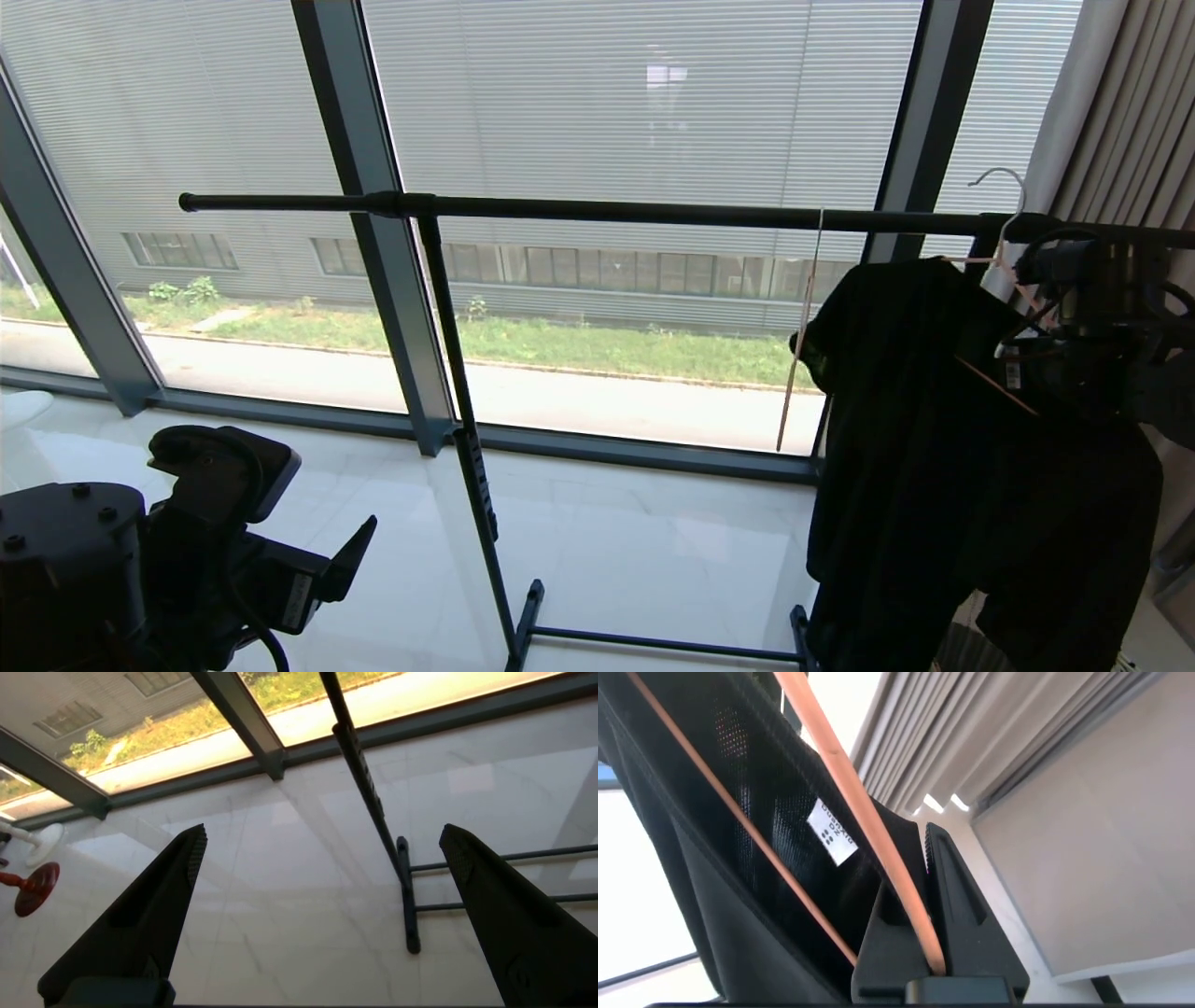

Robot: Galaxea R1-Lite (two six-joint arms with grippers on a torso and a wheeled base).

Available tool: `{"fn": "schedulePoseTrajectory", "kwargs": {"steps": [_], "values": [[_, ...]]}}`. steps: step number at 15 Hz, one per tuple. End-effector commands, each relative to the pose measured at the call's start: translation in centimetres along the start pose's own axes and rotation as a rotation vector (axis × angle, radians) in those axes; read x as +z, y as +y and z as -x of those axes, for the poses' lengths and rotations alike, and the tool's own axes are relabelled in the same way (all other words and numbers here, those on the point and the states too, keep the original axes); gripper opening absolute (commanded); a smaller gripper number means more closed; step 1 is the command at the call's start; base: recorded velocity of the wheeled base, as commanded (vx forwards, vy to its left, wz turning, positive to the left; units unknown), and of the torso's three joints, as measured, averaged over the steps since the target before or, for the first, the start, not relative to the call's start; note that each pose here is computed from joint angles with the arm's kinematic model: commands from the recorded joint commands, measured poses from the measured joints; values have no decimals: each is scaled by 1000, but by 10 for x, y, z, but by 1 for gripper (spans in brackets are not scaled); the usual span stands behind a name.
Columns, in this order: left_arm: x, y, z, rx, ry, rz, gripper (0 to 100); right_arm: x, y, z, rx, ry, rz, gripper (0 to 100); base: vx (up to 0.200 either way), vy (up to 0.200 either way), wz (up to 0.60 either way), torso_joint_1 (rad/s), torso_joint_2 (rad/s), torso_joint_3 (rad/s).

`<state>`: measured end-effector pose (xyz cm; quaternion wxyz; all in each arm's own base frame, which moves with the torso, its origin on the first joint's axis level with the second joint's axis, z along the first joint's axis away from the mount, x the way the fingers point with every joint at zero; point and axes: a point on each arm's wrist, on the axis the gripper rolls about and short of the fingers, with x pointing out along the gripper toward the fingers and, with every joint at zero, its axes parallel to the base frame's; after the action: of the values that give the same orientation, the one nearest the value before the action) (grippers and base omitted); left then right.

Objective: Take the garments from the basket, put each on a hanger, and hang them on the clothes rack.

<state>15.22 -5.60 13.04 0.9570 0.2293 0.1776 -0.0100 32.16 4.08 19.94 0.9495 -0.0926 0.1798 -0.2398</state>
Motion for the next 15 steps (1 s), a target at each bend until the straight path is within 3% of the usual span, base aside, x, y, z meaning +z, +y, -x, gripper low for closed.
{"fn": "schedulePoseTrajectory", "kwargs": {"steps": [1, 6, 15], "values": [[1, 0, 0, 2, -5, 2, 100, -2, 12, -22, -11, 22, 17, 0, 0, 0, 0, 0, 0, 0], [1, 2, 4, 6, -19, 10, 100, 2, 38, -56, -15, 35, 71, 0, 0, 0, 0, 0, 0, 0], [-2, 2, 5, 4, -11, 6, 100, 0, 45, -62, -7, 69, 94, 0, 0, 0, 0, 0, 0, 0]]}}
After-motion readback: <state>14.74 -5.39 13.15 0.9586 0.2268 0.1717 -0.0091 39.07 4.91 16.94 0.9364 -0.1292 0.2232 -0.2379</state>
